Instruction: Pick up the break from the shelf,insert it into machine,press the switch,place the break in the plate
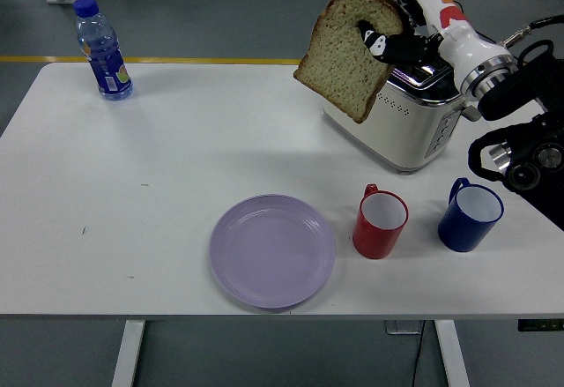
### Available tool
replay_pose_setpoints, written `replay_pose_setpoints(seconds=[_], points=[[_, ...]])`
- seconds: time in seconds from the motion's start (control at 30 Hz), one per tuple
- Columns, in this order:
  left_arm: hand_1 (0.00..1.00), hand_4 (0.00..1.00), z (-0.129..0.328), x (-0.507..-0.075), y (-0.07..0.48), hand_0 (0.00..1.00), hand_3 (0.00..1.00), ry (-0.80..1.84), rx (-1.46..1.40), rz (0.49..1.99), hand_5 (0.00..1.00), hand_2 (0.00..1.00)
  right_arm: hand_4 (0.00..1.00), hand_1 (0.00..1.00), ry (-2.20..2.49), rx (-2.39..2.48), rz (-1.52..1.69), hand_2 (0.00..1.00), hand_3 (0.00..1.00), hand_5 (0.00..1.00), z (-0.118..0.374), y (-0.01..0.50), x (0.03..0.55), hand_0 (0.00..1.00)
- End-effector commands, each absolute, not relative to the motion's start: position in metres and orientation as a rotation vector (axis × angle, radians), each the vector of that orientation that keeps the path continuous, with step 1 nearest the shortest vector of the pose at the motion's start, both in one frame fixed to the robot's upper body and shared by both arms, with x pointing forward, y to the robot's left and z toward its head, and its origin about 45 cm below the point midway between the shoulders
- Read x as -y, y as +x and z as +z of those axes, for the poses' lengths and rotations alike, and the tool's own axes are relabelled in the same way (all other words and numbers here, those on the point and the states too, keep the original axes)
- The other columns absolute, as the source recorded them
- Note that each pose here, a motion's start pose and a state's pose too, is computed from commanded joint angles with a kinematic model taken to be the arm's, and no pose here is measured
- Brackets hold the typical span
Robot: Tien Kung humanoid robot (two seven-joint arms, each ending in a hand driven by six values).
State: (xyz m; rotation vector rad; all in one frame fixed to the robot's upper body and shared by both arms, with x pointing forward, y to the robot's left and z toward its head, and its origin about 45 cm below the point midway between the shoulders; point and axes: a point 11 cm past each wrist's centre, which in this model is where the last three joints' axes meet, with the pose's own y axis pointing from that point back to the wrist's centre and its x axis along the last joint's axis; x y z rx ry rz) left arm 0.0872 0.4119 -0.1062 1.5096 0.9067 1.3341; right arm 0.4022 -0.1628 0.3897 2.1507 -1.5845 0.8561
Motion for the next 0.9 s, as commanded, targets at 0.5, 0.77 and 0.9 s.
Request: replay_pose_setpoints(seconds=[0.5, 0.77, 0.9], points=[[0.692, 0.286, -0.108, -0.409, 0.084, 0.681, 0.56, 1.511, -0.909, 1.322, 0.829, 0.678, 0.425, 0.105, 2.366, 1.337, 0.431, 0.283, 0.388, 0.002, 0.302, 0.355, 0.117, 0.107], [0.692, 0.287, -0.108, -0.41, 0.083, 0.68, 0.56, 1.52, -0.906, 1.314, 0.831, 0.678, 0.448, 0.099, 2.397, 1.261, 0.269, 0.282, 0.384, 0.002, 0.274, 0.347, 0.107, 0.106], [0.692, 0.287, -0.108, -0.409, 0.081, 0.68, 0.56, 1.523, -0.907, 1.311, 0.832, 0.678, 0.448, 0.097, 2.388, 1.252, 0.204, 0.274, 0.382, 0.002, 0.258, 0.346, 0.103, 0.101]])
